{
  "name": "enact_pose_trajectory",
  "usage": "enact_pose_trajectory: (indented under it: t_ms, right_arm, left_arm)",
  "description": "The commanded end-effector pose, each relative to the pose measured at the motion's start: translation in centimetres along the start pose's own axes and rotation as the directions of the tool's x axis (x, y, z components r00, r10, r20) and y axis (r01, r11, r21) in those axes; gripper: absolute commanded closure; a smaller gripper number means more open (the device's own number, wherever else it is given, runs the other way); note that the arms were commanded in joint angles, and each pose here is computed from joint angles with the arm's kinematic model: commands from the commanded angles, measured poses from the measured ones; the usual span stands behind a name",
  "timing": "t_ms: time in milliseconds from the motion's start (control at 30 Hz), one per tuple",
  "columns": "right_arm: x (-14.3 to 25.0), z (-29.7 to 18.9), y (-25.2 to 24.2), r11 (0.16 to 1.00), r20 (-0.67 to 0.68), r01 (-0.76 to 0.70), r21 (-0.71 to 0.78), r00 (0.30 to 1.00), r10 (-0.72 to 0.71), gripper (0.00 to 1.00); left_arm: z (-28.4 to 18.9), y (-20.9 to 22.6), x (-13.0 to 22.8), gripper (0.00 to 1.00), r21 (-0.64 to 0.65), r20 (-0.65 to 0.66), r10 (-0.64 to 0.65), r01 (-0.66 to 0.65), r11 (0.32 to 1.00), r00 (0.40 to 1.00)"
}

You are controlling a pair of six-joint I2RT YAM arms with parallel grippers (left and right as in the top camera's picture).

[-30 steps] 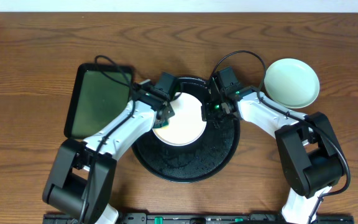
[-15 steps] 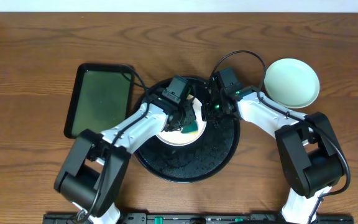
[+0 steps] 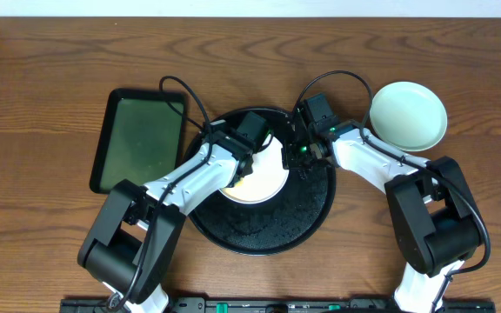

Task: Clean dirty plates on tray and stack at the side

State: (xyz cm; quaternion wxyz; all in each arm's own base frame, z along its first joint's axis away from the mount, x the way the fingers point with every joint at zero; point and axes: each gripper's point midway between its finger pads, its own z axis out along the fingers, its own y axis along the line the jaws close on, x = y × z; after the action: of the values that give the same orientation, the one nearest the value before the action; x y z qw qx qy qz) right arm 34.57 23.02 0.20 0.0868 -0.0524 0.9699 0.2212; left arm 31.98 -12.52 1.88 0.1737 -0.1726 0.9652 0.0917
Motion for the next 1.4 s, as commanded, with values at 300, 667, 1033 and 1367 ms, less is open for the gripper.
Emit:
enact_pose_trajectory:
  t_ms: [300,667,1033,1367]
  right_arm:
    - [0.4,0.4,-1.3,0.998,-0.044,-0.002,0.064,0.999,0.004,0.99]
    - [-4.9,-10.0,1.1,0.894,-0.004,0.199,0.402,0.976,-0.216,0.99]
    - [-8.1,-22.1,7.3,0.411,-0.032,0.346,0.843,0.797,-0.604,0.99]
    - [-7.5,-28.8,14.9,-0.141,-0.248,0.224,0.964,0.576,-0.779,0.99]
  left_arm:
    - [-6.7,6.1,-6.8,0.92,-0.072,0.297,-0.033,0.057,0.996,0.954]
    - [-10.5,11.2,-9.4,0.92,0.252,0.165,-0.224,0.179,0.951,0.960]
    - [-9.1,15.8,-10.6,0.92,0.270,0.087,-0.387,0.352,0.896,0.918]
    - [-9.1,15.9,-10.6,0.92,0.269,0.087,-0.388,0.354,0.896,0.917]
